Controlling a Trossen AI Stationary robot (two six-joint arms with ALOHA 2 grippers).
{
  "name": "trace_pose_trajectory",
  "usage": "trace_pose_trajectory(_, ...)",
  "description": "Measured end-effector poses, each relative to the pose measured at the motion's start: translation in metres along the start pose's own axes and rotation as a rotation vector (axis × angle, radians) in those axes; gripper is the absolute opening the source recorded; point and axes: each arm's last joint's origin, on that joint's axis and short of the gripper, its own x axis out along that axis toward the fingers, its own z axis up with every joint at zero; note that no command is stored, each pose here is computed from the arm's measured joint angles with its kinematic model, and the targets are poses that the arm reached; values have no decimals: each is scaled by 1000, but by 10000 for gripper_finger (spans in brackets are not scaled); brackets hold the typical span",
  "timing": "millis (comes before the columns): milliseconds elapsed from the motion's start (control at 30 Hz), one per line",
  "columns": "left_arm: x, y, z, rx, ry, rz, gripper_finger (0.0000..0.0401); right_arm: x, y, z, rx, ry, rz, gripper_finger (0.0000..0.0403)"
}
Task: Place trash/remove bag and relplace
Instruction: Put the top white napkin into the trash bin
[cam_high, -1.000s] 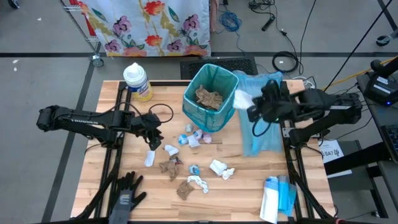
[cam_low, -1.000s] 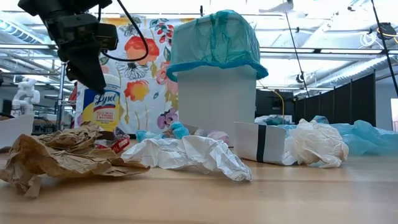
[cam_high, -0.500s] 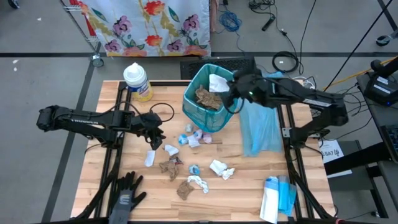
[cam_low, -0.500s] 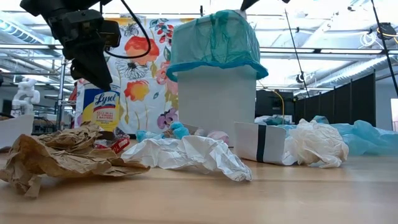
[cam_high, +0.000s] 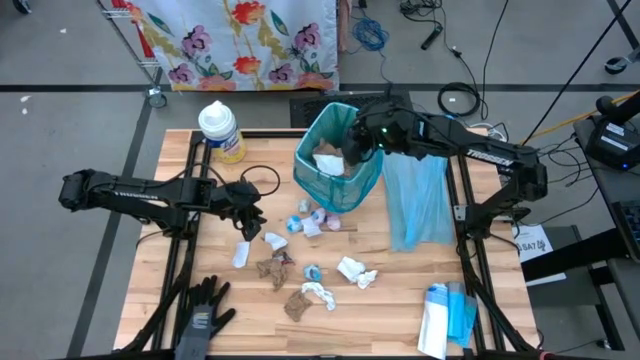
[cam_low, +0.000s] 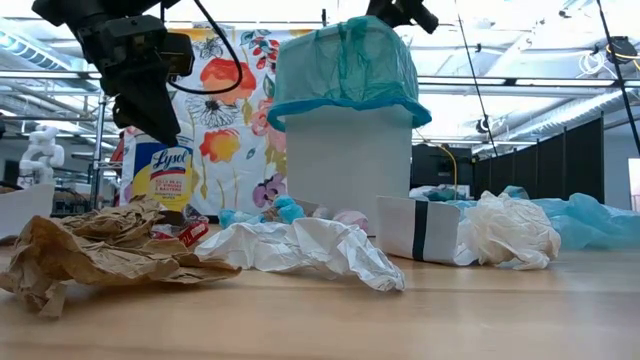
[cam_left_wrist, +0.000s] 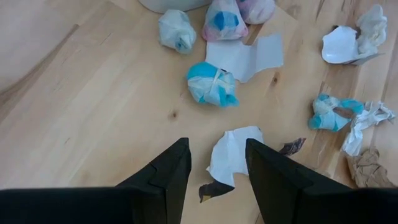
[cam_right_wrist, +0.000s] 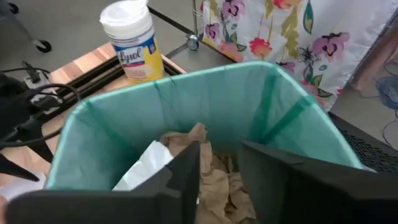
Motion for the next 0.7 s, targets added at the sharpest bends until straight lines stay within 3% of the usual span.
trace_pose_trajectory(267,0,0,0,6,0,0,157,-42,-15,-4,50,26,4,158)
trace_pose_trajectory(467,0,0,0,27,1,0,157,-78,-20,-22,125,118,6,154)
trace_pose_trajectory(700,0,0,0,34,1,0,157,-99,-2,-56,81,227,-77,145)
